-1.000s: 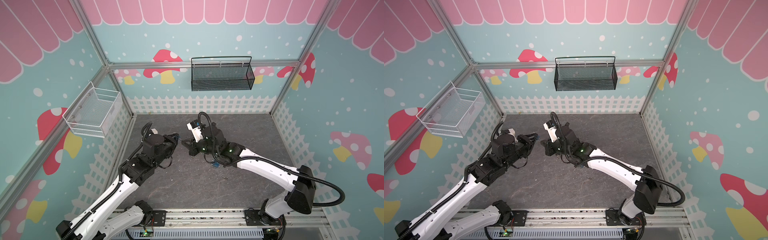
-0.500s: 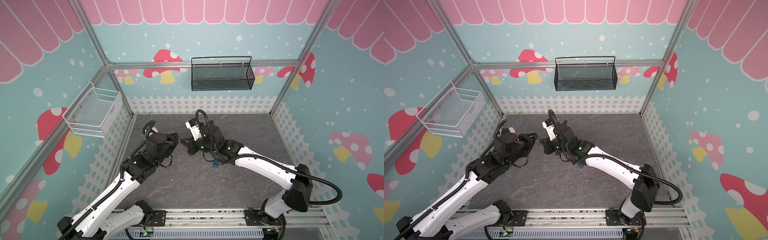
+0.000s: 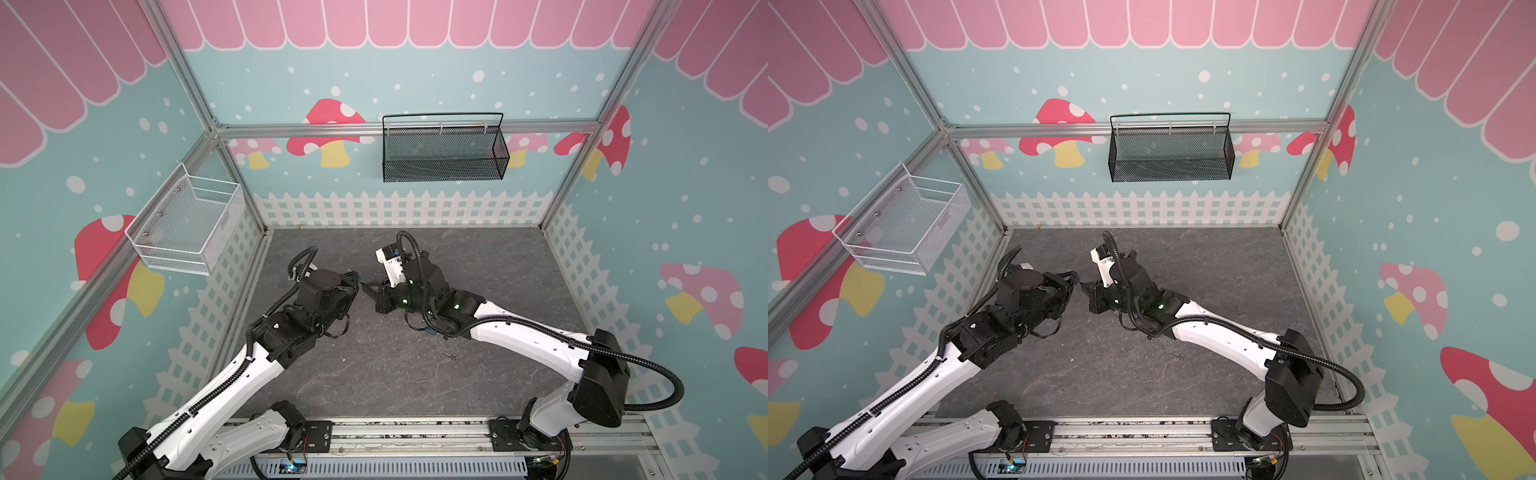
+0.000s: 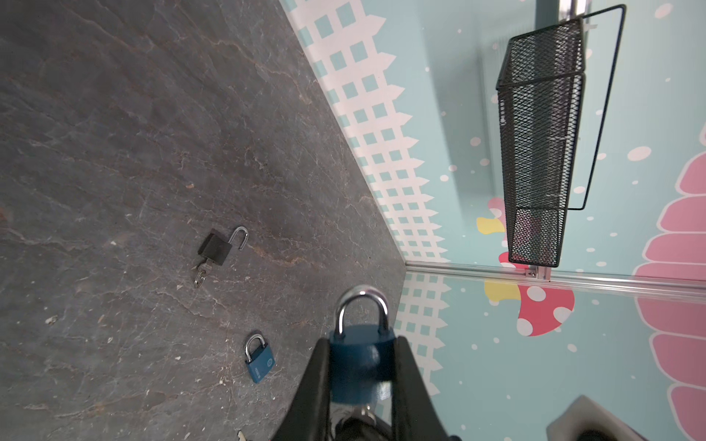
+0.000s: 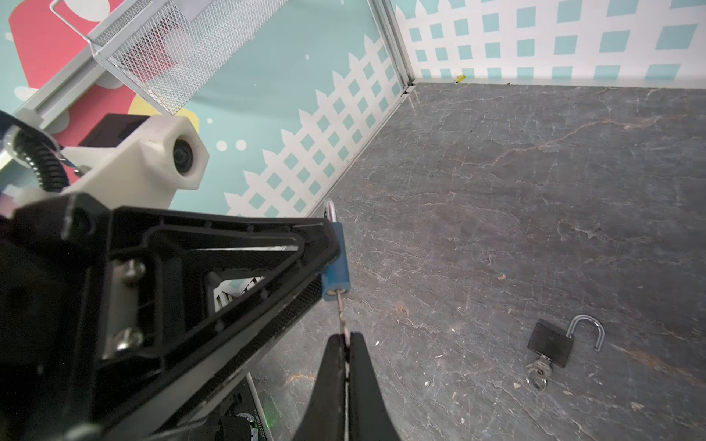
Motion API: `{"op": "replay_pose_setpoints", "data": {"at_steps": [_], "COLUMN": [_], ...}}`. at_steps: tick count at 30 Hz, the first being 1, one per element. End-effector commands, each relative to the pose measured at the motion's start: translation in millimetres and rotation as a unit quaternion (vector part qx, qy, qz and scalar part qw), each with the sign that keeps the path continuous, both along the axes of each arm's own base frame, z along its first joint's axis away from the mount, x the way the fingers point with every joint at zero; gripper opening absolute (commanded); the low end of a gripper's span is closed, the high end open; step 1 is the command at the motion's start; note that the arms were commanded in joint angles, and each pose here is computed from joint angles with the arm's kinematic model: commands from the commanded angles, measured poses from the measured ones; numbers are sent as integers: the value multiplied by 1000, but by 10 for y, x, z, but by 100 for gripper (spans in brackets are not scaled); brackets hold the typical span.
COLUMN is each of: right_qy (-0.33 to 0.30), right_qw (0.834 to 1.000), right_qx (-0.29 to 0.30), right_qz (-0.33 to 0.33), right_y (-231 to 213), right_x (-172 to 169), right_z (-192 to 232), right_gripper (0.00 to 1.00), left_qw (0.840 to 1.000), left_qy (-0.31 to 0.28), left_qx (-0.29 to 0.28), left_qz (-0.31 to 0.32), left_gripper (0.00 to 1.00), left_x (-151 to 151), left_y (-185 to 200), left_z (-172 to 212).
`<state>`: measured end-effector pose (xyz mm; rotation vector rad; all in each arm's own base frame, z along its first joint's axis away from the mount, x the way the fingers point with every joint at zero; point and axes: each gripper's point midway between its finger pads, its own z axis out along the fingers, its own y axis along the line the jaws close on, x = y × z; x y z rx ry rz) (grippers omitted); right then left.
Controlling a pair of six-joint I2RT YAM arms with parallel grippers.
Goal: Unlock with the key
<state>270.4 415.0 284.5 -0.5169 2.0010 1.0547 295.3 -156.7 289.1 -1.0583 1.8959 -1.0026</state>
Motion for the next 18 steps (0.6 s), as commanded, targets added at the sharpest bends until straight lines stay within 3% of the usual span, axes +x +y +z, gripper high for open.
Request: {"op": "replay_pose_setpoints", "data": {"at_steps": [1, 4, 10, 18], "right_qy": [-14, -26, -64, -30], "right_qw": [999, 999, 998, 999], "right_qx": [31, 20, 17, -16], "right_qz": [-7, -18, -15, -7], "right_y": [34, 17, -17, -112], "right_x": [-29, 20, 30, -53], "right_z": [102, 76, 247, 155], "right_gripper": [0, 0, 0, 0], "left_qw": [997, 995, 998, 995], "left_qy": [-8, -10, -4, 4], "left_qx": [-80, -99, -66, -88], "left_qz": [16, 14, 12, 52], "left_gripper": [0, 0, 0, 0], "left_x": [-24, -38, -57, -39], "left_y": [-27, -43, -2, 184], "left_z": [119, 135, 79, -34]}}
